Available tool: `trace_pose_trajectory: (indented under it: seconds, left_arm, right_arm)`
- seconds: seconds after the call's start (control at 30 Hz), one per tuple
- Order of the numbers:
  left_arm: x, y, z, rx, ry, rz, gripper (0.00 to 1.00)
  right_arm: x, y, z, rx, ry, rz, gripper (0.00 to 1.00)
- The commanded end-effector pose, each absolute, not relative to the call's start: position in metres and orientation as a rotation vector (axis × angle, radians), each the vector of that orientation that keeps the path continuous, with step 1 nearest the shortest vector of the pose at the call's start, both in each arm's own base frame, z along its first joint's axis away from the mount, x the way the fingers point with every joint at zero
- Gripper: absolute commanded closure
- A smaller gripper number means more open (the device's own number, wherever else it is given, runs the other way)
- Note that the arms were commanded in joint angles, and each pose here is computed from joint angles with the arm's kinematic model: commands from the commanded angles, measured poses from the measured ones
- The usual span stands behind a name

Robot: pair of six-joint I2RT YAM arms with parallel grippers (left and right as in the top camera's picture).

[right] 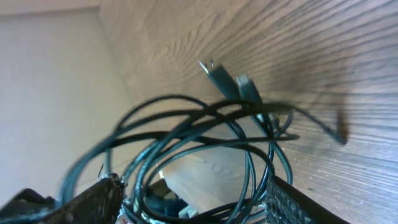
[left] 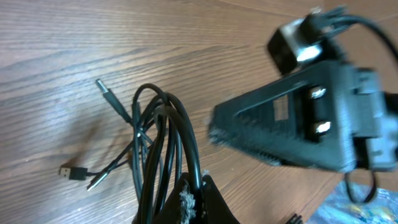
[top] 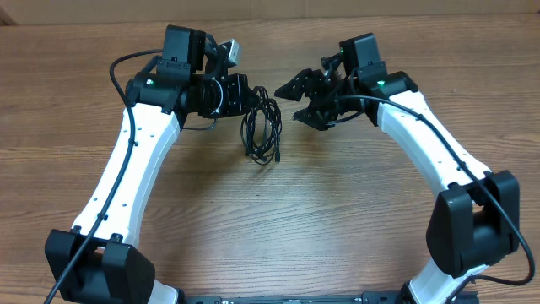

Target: Untangle cables

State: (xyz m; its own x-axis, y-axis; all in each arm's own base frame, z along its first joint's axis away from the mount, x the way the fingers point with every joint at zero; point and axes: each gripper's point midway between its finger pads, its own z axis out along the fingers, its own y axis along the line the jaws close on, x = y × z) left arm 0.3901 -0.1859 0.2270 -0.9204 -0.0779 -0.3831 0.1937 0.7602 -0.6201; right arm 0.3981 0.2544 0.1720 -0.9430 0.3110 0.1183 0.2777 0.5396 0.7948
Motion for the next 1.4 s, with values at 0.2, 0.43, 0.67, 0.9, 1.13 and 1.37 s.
trace_pose_trajectory:
  seconds: [0.2,0.43,0.67,0.9,1.13,1.37]
  left_arm:
    - [0.384,-0.198,0.237,0.062,2.560,-1.099,0.96]
    - [0.381,-0.202,0.237,0.074,2.565,-1.103,0.96]
    - [0.380,-0.203,0.238,0.070,2.566,-1.120,0.96]
    - [0.378,-0.203,0.237,0.069,2.576,-1.122,0.96]
    - [0.385,-0.160,0.211,-0.085,2.671,-0.836,0.96]
    - [0.386,-0.103,0.186,-0.234,2.745,-0.436,0.96]
  right_arm:
    - [0.383,0.292,0.167,0.402,2.755,1.458,0.30]
    - [0.382,0.303,0.182,0.349,2.714,1.585,0.30]
    - [0.369,0.323,0.159,0.325,2.792,1.578,0.36]
    - [0.381,0.319,0.148,0.333,2.777,1.552,0.75]
    - [0.396,0.267,0.161,0.275,2.718,1.472,0.96]
    - [0.390,0.230,0.240,0.101,2.504,1.594,0.96]
